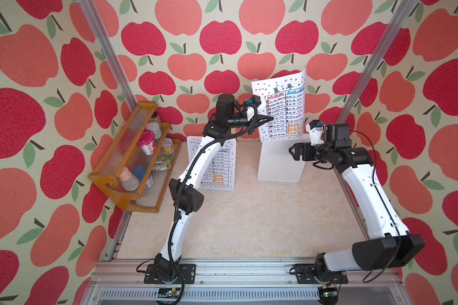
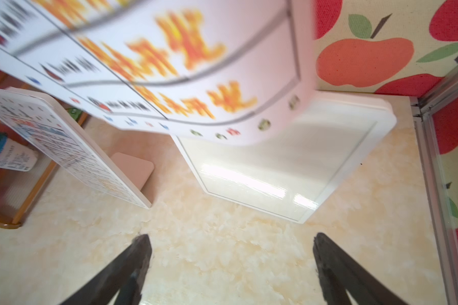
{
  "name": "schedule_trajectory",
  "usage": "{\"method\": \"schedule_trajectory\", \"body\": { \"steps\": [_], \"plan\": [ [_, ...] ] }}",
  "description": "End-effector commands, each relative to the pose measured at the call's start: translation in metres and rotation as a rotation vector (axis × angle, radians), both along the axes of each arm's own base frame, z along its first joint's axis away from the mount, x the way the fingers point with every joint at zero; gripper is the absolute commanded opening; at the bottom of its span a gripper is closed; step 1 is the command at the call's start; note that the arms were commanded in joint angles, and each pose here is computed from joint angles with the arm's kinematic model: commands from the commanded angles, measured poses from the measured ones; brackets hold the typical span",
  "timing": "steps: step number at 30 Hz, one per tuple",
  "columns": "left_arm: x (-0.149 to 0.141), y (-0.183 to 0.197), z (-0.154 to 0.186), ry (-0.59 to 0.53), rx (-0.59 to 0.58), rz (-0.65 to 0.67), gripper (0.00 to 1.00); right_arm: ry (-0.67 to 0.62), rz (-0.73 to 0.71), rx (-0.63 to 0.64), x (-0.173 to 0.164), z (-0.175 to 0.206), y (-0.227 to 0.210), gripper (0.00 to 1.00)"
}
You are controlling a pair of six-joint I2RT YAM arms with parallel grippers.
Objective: Insert the menus into the narrow rack
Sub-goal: Pick up the menu from the center of the board, then adjust the narrow rack at the center of the board.
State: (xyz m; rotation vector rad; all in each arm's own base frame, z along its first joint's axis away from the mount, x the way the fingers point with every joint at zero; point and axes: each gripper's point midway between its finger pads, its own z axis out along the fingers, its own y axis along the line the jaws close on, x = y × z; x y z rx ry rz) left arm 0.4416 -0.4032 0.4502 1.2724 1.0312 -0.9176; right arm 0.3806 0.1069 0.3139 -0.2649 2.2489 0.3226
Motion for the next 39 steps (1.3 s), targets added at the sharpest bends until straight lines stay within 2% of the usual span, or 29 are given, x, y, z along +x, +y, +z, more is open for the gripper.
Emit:
{"method": "schedule_trajectory", "body": {
  "steps": [1,9,14,17,23,27,31,34,39],
  "plan": [
    [-0.022,0.015,0.033,-0.084,-0.004,-0.002,0.0,-0.105,-0.134,-0.085,0.006,-0.007,-0.029,0.99],
    [-0.041,0.031,0.056,-0.152,0.001,0.003,0.0,-0.179,-0.169,-0.126,0.008,-0.067,-0.054,0.99],
    [-0.049,0.046,0.07,-0.16,-0.001,0.012,0.0,-0.163,-0.204,0.0,0.028,-0.096,-0.075,0.99],
    [-0.056,0.051,0.072,-0.164,0.017,0.016,0.0,-0.188,-0.142,0.027,0.04,-0.115,-0.076,0.99],
    [-0.062,0.063,0.069,-0.167,0.054,0.044,0.0,-0.175,0.011,0.169,0.051,-0.147,-0.069,0.98],
    [-0.062,0.072,0.069,-0.157,0.059,0.054,0.0,-0.222,0.083,0.225,0.054,-0.153,-0.063,0.97],
    [-0.061,0.077,0.063,-0.15,0.079,0.063,0.0,-0.241,0.153,0.224,0.06,-0.163,-0.057,0.95],
    [-0.061,0.081,0.06,-0.146,0.09,0.071,0.0,-0.294,0.2,0.246,0.064,-0.156,-0.054,0.94],
    [-0.062,0.087,0.057,-0.15,0.11,0.094,0.0,-0.268,0.242,0.262,0.071,-0.157,-0.051,0.94]
  ]
}}
